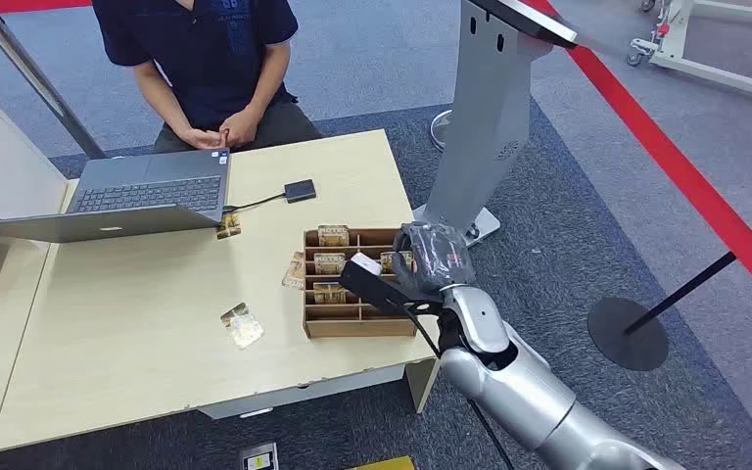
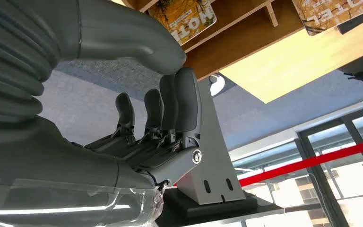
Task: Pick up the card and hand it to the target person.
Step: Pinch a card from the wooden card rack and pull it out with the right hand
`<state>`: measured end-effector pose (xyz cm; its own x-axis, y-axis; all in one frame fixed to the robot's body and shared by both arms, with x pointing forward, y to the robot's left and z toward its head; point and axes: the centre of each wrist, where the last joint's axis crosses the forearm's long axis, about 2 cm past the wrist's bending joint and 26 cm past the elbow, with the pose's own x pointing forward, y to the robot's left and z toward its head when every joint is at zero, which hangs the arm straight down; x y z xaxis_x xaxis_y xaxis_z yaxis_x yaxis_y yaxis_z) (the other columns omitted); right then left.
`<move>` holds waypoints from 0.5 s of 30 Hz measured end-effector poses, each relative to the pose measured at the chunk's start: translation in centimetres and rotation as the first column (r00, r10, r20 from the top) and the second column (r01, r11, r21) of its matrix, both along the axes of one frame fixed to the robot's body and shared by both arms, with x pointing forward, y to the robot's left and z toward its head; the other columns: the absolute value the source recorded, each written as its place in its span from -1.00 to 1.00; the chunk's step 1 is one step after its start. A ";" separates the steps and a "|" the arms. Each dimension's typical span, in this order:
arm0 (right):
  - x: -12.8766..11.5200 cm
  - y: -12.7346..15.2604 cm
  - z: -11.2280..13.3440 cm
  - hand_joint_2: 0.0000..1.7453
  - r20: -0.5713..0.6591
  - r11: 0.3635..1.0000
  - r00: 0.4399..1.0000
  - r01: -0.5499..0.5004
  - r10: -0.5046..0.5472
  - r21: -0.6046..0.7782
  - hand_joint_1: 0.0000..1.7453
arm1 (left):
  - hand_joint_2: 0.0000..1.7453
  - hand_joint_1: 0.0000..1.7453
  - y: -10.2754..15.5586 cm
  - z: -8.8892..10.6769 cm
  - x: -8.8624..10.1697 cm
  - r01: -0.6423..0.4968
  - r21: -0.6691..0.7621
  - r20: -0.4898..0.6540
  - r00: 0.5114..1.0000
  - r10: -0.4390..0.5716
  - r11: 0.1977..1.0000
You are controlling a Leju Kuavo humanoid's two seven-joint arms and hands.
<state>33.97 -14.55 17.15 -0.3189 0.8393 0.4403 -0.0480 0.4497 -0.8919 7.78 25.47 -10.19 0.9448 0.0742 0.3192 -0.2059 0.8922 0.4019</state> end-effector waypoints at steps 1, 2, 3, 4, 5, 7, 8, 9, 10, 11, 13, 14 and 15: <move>0.1 0.0 0.0 1.00 -0.001 1.000 1.000 0.000 0.000 -0.002 0.18 | -1.00 -1.00 0.0 0.0 0.0 0.000 0.000 0.000 1.000 0.000 1.000; 0.2 0.1 0.0 1.00 -0.003 1.000 1.000 0.000 0.000 -0.003 0.16 | -1.00 -1.00 0.1 0.0 0.0 0.000 0.001 0.000 1.000 0.000 1.000; 0.3 0.2 -0.1 1.00 -0.006 1.000 1.000 0.000 0.000 -0.006 0.10 | -1.00 -1.00 0.1 0.0 0.0 0.001 0.002 0.000 1.000 -0.001 1.000; 0.5 0.3 -0.2 1.00 -0.010 1.000 1.000 0.001 -0.001 -0.010 -0.03 | -1.00 -1.00 0.1 0.0 0.0 0.002 0.002 0.000 1.000 -0.002 1.000; 0.6 0.4 -0.3 1.00 -0.015 1.000 1.000 0.002 -0.002 -0.014 -0.13 | -1.00 -1.00 0.2 0.0 0.0 0.002 0.002 0.000 1.000 -0.002 1.000; 0.8 0.6 -0.5 1.00 -0.025 1.000 1.000 0.005 -0.005 -0.020 -0.30 | -1.00 -1.00 0.2 0.0 0.0 0.003 0.002 0.000 1.000 -0.003 1.000; 0.9 0.6 -0.6 1.00 -0.030 1.000 1.000 0.005 -0.006 -0.023 -0.29 | -1.00 -1.00 0.3 0.0 0.0 0.003 0.003 0.000 1.000 -0.003 1.000; 1.0 0.7 -0.6 1.00 -0.035 1.000 0.999 0.006 -0.007 -0.026 -0.26 | -1.00 -1.00 0.3 0.0 0.0 0.004 0.003 0.001 1.000 -0.004 1.000; 1.1 0.7 -0.7 1.00 -0.038 1.000 0.999 0.007 -0.008 -0.029 -0.25 | -1.00 -1.00 0.3 0.0 0.0 0.004 0.002 0.001 1.000 -0.004 1.000; 1.2 0.8 -0.7 1.00 -0.041 0.999 0.999 0.008 -0.009 -0.031 -0.24 | -1.00 -1.00 0.3 0.0 0.0 0.005 0.000 0.002 1.000 -0.005 1.000; 1.3 0.9 -0.7 1.00 -0.045 0.999 0.999 0.010 -0.012 -0.036 -0.25 | -1.00 -1.00 0.3 0.0 0.0 0.006 -0.002 0.002 1.000 -0.006 1.000; 1.4 0.9 -0.8 1.00 -0.047 0.999 0.999 0.012 -0.013 -0.038 -0.25 | -1.00 -1.00 0.3 0.0 0.0 0.007 -0.003 0.003 1.000 -0.007 1.000; 1.5 0.9 -0.8 1.00 -0.049 0.999 0.999 0.014 -0.016 -0.041 -0.26 | -1.00 -1.00 0.3 0.0 0.0 0.008 -0.003 0.005 1.000 -0.008 1.000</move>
